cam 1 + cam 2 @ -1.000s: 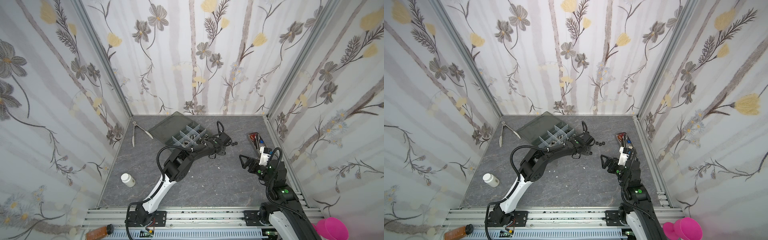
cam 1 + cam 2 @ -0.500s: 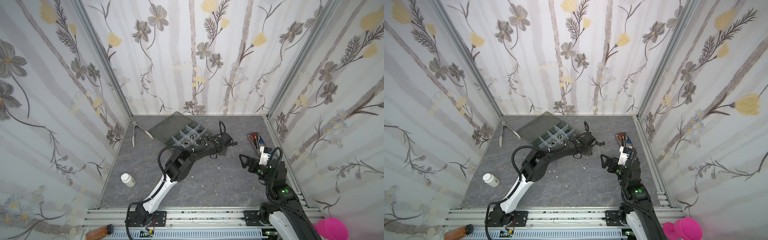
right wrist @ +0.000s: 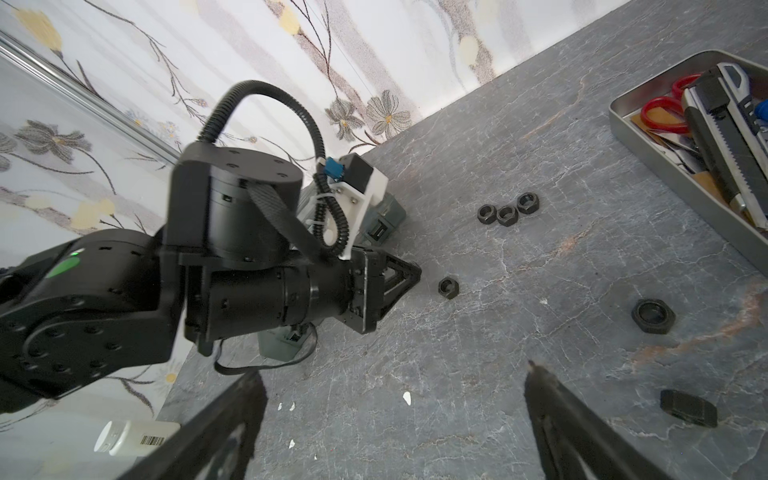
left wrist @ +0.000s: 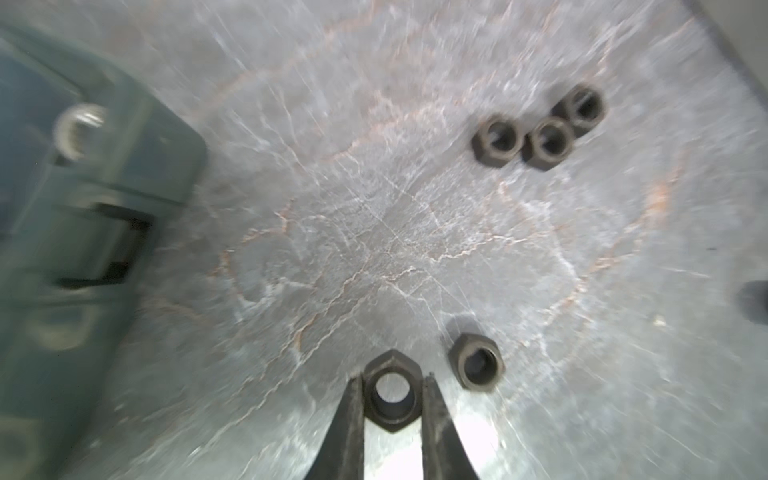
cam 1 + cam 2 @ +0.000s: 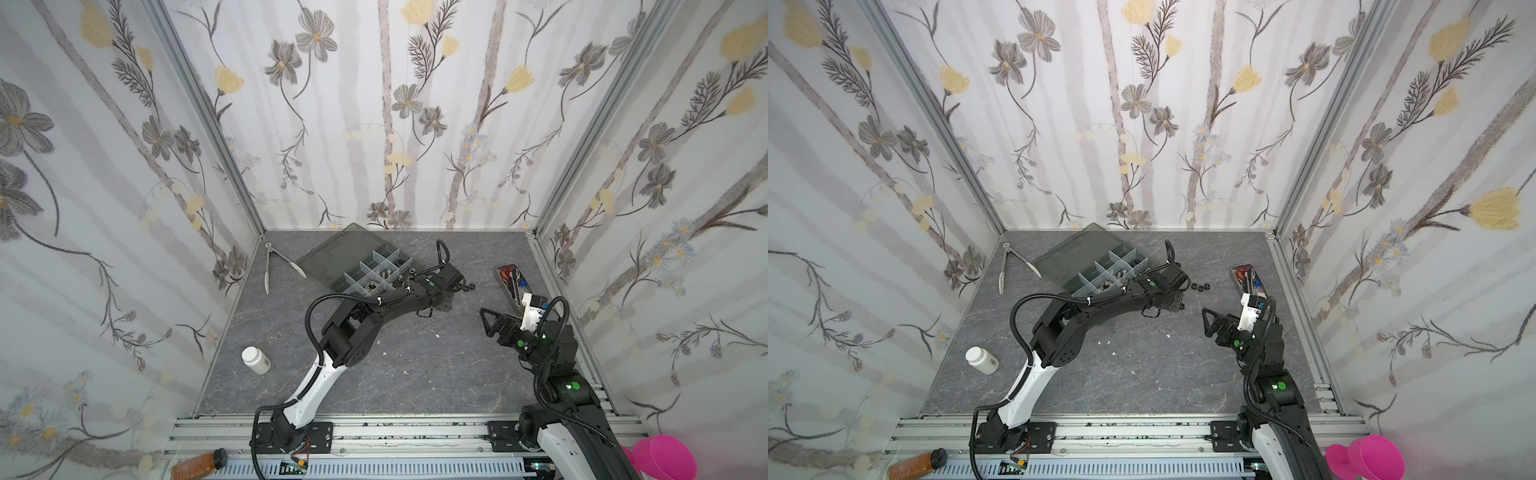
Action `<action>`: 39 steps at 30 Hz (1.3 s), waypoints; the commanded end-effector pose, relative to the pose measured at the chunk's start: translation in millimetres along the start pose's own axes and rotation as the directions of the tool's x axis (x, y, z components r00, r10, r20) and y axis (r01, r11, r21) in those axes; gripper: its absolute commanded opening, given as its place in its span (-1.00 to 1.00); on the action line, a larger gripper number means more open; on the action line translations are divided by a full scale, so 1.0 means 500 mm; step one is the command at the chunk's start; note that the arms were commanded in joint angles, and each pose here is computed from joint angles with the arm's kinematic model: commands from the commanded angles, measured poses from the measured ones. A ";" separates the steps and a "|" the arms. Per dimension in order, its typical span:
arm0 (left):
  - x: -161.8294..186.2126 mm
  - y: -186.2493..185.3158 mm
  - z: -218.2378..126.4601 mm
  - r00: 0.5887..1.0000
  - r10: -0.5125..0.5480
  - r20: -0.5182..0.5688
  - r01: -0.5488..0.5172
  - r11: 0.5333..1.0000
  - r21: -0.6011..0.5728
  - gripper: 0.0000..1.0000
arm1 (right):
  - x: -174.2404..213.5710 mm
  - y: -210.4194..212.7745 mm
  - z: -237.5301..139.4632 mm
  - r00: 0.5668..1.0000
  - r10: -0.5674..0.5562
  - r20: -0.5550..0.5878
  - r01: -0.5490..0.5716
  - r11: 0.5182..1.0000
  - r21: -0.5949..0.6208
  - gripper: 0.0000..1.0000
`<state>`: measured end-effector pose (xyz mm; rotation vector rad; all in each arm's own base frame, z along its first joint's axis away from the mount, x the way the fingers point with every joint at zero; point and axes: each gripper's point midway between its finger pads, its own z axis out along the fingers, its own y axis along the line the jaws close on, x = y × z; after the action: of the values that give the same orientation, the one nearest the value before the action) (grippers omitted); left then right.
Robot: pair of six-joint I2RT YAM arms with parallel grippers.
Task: Sort the screws and nuts into containers
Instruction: 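Lift the black hex nut and carry it over the organizer with the left gripper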
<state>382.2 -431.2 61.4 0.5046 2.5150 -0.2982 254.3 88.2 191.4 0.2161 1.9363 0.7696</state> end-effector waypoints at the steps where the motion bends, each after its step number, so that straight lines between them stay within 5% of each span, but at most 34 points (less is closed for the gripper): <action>1: -0.027 0.009 -0.045 0.998 -0.016 0.059 0.016 1.000 -0.004 -0.63 | -0.001 0.006 0.000 1.000 0.006 -0.006 -0.006 1.000 -0.013 0.95; 23: 0.029 0.153 -0.207 0.978 -0.141 0.157 0.146 0.989 -0.019 -0.63 | 0.039 0.002 0.031 0.998 0.048 -0.051 -0.052 0.996 -0.079 0.99; 39: 0.086 0.316 -0.214 0.949 -0.274 0.157 0.286 0.957 -0.057 -0.62 | 0.052 -0.023 0.064 0.983 0.176 -0.057 -0.180 0.982 -0.061 0.99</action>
<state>356.7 -243.3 105.3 0.1247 2.4646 -0.2881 265.7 103.1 142.8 0.3364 2.0162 0.9307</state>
